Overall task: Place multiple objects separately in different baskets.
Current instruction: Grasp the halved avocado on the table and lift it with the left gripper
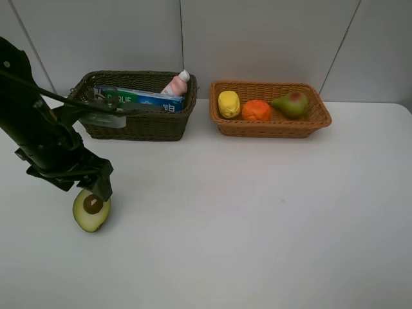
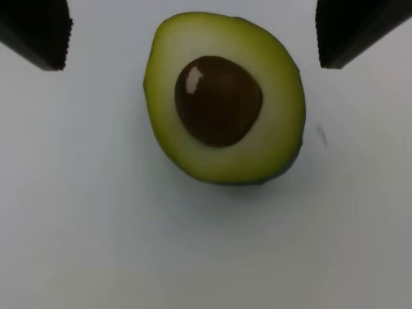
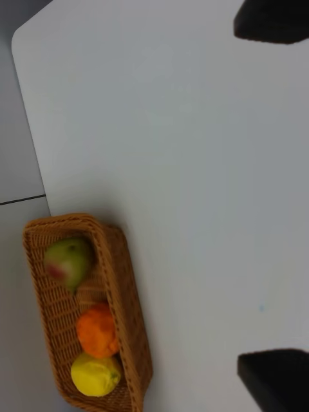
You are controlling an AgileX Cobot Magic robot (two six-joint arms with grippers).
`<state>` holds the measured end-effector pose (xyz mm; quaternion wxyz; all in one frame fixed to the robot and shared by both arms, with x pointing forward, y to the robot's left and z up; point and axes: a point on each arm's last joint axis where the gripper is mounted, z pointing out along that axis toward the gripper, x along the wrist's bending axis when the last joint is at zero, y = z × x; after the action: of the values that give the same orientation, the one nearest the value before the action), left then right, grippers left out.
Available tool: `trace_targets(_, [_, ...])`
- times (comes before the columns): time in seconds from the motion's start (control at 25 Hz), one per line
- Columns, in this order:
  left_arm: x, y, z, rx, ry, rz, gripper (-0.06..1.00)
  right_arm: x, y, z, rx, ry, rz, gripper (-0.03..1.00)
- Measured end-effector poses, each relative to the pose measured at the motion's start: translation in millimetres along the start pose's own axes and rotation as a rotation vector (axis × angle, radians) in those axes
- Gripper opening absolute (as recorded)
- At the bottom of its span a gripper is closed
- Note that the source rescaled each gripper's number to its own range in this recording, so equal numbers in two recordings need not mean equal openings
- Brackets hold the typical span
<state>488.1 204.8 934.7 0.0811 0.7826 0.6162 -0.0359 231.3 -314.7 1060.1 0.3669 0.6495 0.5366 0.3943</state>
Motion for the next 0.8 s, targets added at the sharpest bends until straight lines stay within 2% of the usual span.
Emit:
trace_targets(0.48, [8.0, -20.0, 22.2, 0.043, 0.037, -0.084, 1.00, 0.0, 0.0, 0.0, 0.000, 0.000, 0.000, 1.00])
trace_targets(0.8, [11.9, -17.9, 43.1, 0.059, 0.050, -0.107, 1.00, 0.0, 0.0, 0.0, 0.000, 0.000, 0.000, 1.00])
